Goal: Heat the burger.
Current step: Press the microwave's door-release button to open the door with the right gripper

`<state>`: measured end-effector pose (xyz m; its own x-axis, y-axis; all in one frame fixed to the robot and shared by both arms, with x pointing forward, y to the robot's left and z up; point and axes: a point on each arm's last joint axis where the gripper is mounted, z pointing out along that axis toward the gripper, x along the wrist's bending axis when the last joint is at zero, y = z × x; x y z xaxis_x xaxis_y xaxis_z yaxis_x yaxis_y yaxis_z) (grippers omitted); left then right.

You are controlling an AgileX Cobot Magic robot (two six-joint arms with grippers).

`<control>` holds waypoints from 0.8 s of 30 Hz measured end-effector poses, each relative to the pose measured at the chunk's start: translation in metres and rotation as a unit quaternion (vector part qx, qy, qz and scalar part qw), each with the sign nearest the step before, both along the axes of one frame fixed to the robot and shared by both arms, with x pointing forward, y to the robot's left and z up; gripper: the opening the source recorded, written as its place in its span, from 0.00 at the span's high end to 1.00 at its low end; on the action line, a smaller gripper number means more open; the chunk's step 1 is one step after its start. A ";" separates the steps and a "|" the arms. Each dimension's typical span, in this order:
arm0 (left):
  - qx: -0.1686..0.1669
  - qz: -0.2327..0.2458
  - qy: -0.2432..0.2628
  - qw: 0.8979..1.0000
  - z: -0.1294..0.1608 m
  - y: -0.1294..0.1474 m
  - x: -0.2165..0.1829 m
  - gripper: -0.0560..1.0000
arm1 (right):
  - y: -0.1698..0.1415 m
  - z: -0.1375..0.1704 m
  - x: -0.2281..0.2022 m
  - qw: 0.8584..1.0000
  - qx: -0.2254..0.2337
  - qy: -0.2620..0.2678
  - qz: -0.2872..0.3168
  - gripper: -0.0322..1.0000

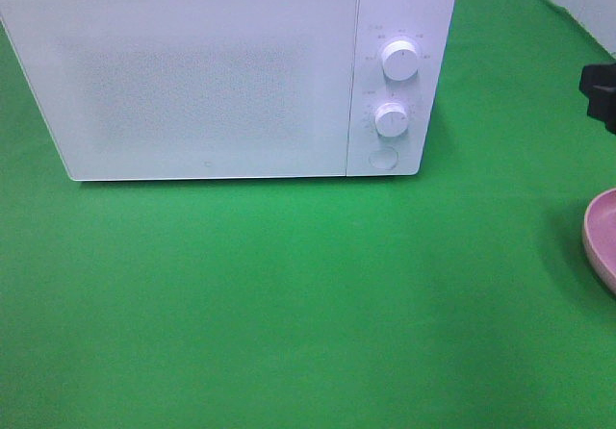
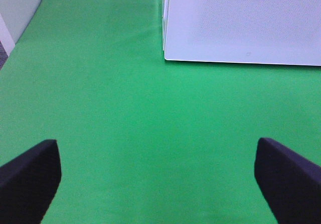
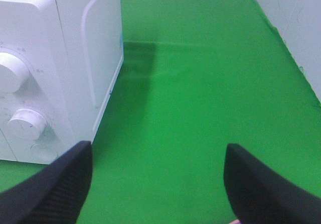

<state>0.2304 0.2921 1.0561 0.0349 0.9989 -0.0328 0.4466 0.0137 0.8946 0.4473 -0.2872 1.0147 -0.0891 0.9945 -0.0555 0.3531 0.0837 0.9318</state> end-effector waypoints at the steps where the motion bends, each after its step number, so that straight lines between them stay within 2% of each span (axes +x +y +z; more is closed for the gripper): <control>1: 0.000 0.000 0.000 1.000 0.000 0.000 0.000 0.03 | 0.000 0.000 0.000 1.000 0.000 0.000 0.000 0.28; 3: 0.000 0.000 0.000 1.000 0.000 0.000 0.000 0.03 | -0.001 -0.018 -0.001 0.999 0.029 -0.003 -0.016 0.28; 8: 0.000 0.000 0.000 1.000 0.000 0.000 0.000 0.03 | -0.003 -0.029 -0.004 0.998 0.047 -0.005 -0.035 0.27; 10: 0.000 0.000 0.000 1.000 0.000 0.000 0.000 0.03 | -0.004 -0.036 -0.008 0.997 0.053 -0.017 -0.050 0.23; 15: 0.000 0.000 0.000 1.000 0.000 0.000 0.000 0.03 | 0.004 -0.037 -0.010 0.998 0.045 -0.026 -0.038 0.22; 19: 0.000 0.000 0.000 1.000 0.000 0.000 0.000 0.03 | 0.025 -0.036 -0.013 0.999 0.022 -0.032 -0.003 0.22; 24: 0.000 0.000 0.000 1.000 0.000 0.000 0.000 0.03 | 0.033 -0.036 -0.016 0.999 0.008 -0.036 0.003 0.22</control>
